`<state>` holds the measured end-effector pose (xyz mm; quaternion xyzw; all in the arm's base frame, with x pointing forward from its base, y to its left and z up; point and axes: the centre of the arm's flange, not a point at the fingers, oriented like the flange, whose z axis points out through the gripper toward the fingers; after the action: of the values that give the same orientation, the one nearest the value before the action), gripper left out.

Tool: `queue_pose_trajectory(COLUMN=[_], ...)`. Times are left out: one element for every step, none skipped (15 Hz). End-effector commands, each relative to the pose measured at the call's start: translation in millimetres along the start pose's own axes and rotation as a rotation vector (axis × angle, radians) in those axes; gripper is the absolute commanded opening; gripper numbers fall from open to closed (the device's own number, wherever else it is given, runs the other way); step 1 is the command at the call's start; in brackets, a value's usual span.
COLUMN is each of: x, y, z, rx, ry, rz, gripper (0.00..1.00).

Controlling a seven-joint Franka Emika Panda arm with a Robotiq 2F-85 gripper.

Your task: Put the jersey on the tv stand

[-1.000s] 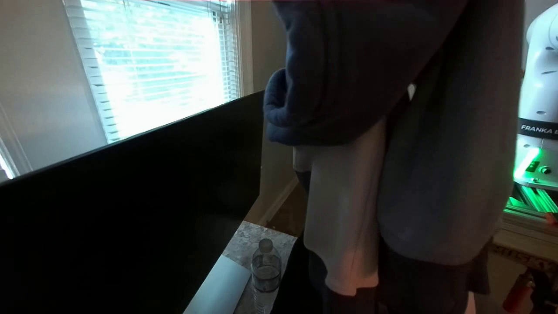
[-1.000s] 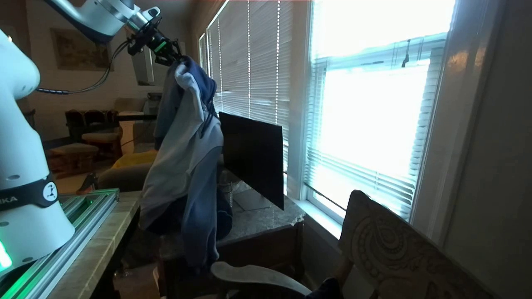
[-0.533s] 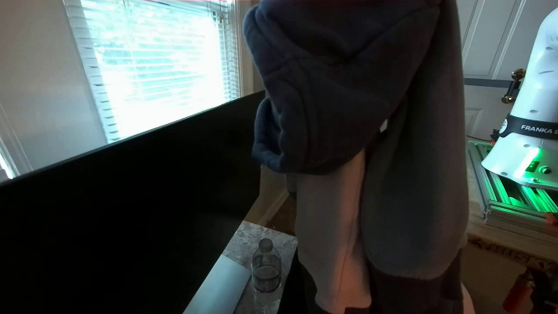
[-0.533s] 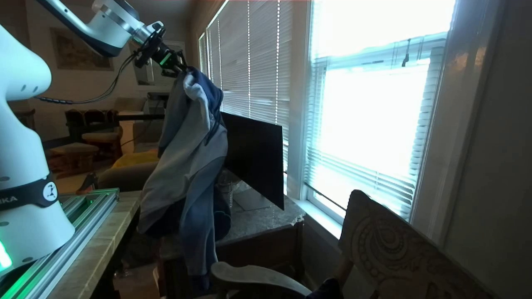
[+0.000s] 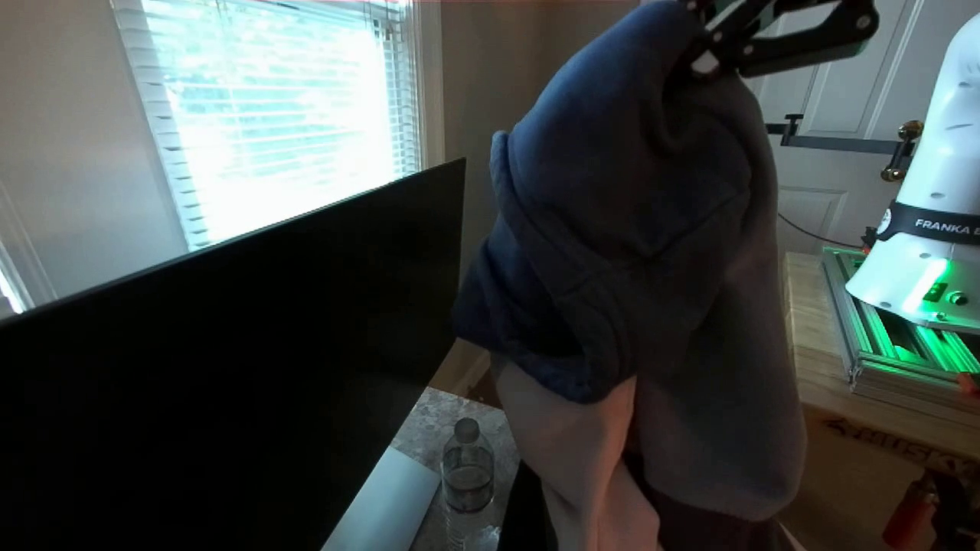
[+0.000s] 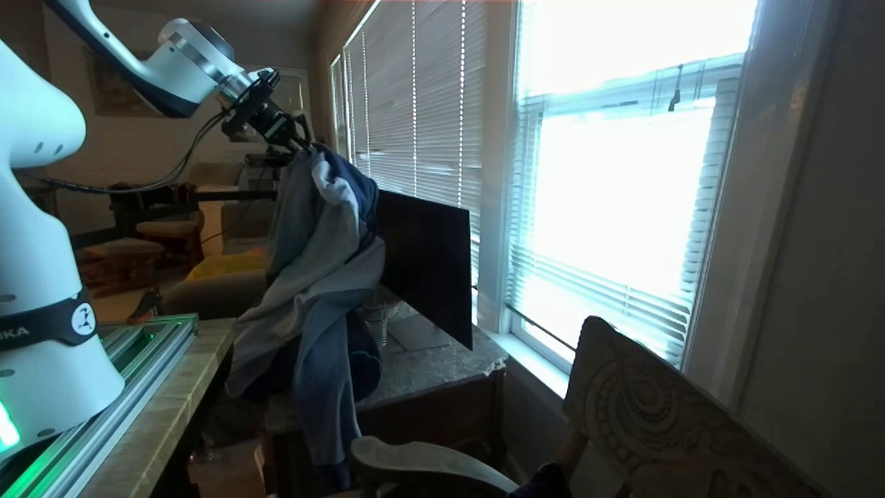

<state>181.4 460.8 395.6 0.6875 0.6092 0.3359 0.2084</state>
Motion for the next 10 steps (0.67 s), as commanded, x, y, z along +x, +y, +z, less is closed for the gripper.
queue_pose_trajectory(x=[-15.6, -20.0, -24.4, -28.9, -33.9, -38.6, -42.0, -45.7, -49.7, -54.7], y=[-8.8, -12.3, -16.6, -22.6, -27.0, -31.2, -37.1, -40.5, -43.7, -47.0], z=[11.9, 16.6, 20.2, 25.8, 29.6, 34.1, 40.5, 46.0, 51.2, 56.7], rx=[0.061, 0.092, 0.110, 0.136, 0.163, 0.177, 0.188, 0.188, 0.208, 0.218], ry=[-0.046, -0.053, -0.070, -0.079, -0.095, -0.099, -0.098, -0.103, -0.123, -0.138], rz=[-0.077, -0.086, -0.098, -0.107, -0.119, -0.125, -0.125, -0.127, -0.125, -0.127], gripper=[0.04, 0.04, 0.04, 0.04, 0.04, 0.04, 0.04, 0.04, 0.04, 0.04])
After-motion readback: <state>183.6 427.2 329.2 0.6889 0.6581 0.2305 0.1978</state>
